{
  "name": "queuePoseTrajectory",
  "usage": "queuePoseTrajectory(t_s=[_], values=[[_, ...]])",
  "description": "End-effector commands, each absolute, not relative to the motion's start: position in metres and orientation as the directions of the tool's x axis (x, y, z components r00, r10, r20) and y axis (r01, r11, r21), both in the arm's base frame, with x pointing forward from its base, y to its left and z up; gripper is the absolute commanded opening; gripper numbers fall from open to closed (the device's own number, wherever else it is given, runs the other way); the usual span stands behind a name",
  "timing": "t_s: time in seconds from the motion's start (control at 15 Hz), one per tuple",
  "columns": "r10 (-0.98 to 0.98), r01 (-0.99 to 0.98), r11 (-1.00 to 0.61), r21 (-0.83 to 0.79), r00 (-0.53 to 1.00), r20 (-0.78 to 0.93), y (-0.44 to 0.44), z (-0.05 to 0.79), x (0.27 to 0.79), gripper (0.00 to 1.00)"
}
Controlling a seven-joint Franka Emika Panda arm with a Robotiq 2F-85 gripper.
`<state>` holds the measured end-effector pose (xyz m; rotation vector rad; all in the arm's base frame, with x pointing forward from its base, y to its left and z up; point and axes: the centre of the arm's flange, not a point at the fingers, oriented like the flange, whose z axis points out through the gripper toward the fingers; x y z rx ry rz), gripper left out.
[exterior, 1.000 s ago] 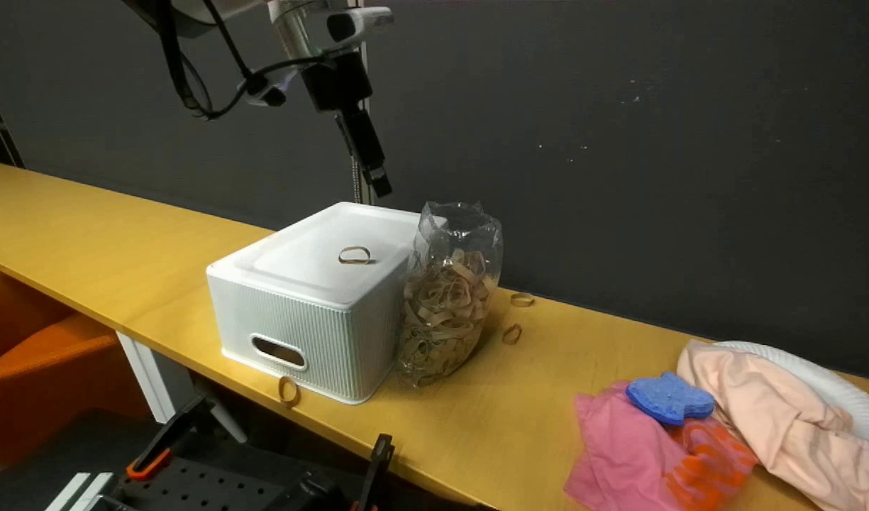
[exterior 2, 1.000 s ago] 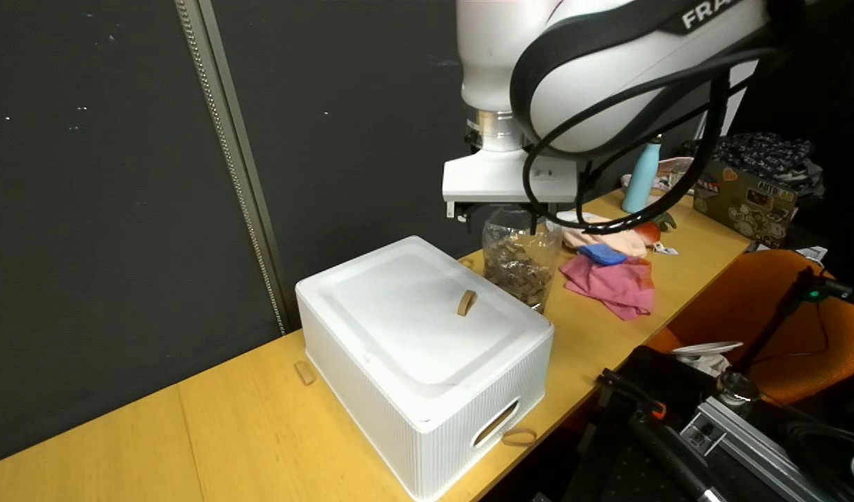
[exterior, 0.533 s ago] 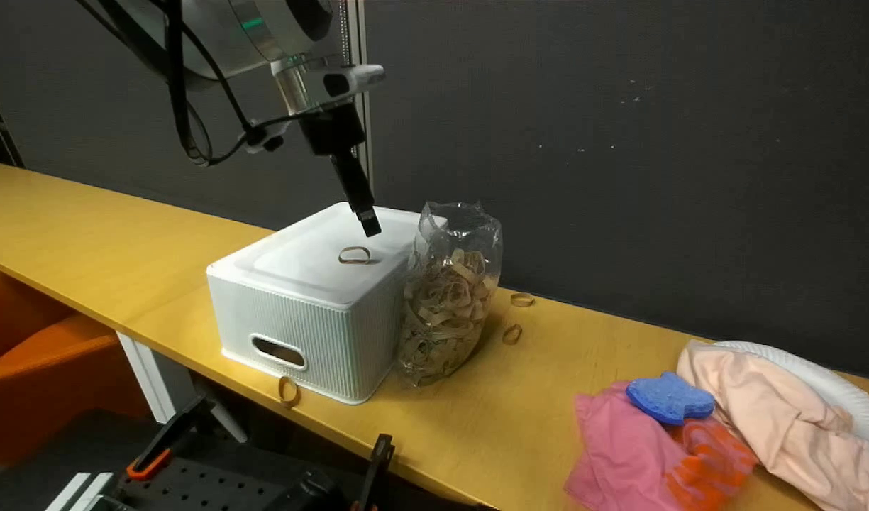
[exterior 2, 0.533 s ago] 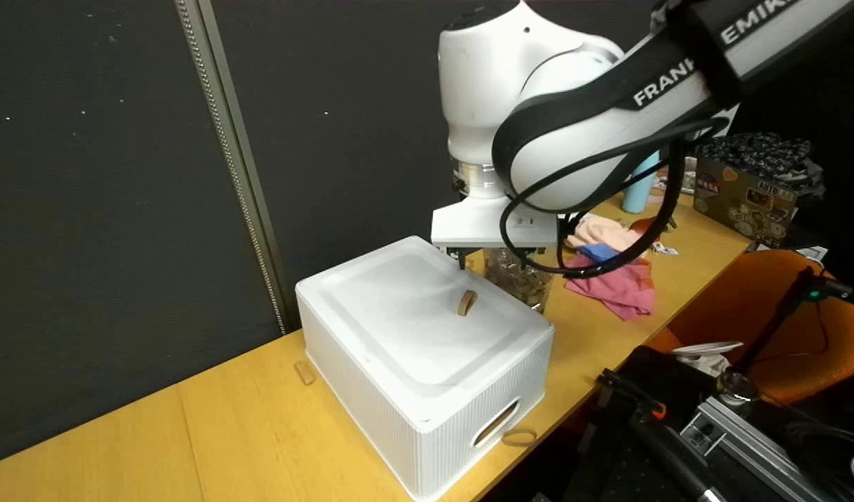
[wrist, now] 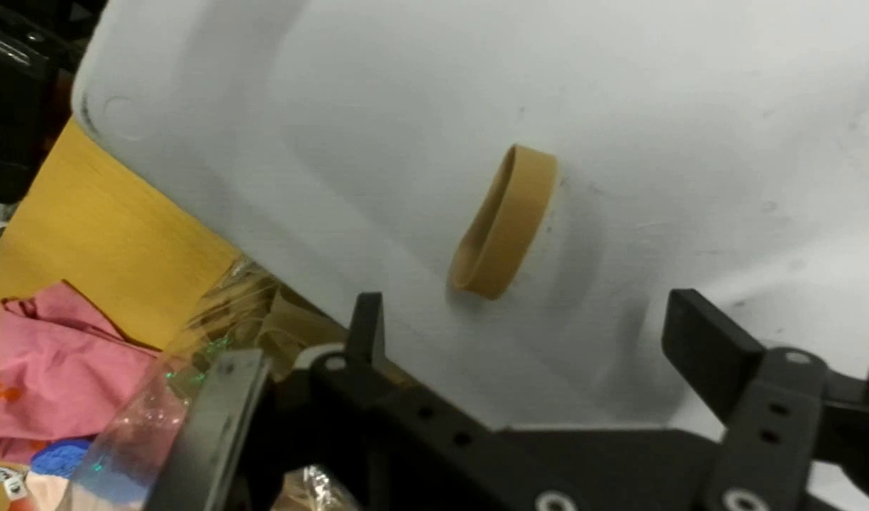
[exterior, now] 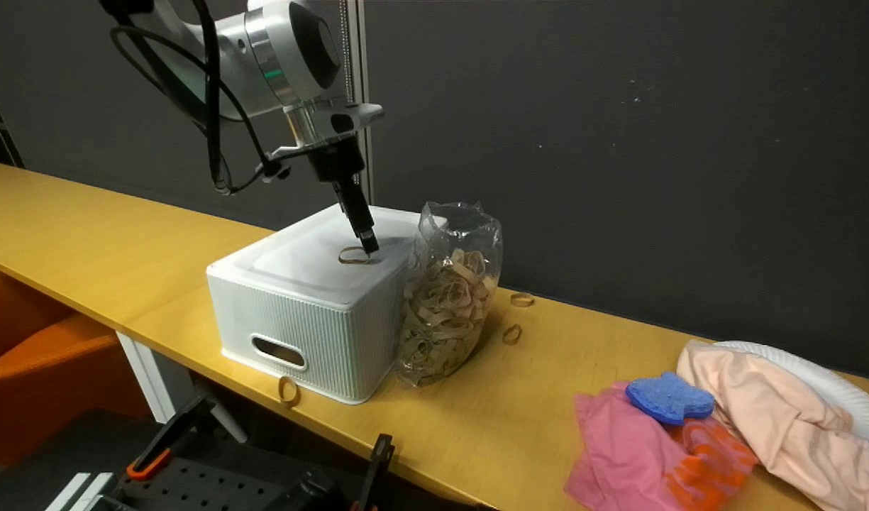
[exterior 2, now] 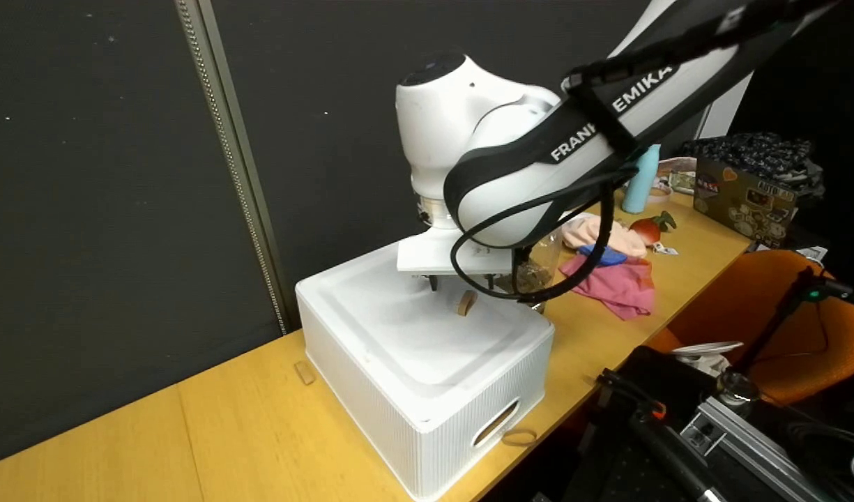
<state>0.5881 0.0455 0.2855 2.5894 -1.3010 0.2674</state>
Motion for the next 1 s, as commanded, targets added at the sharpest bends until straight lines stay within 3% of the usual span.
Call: queuePoseTrajectory(t_s=[0.0,0.27,0.33,0.93], values=[[-0.76,-0.799,-0.591,0.11,0.597,0.255,0.061,0.282,0.605,1.0],[-0.768,-0.802,-0.59,0.1,0.594,0.239,0.07,0.283,0.593,1.0],[-0.771,-0.804,-0.586,0.097,0.591,0.238,0.07,0.285,0.591,0.81],[-0.795,-0.825,-0.558,0.088,0.562,0.228,0.054,0.289,0.581,0.14]])
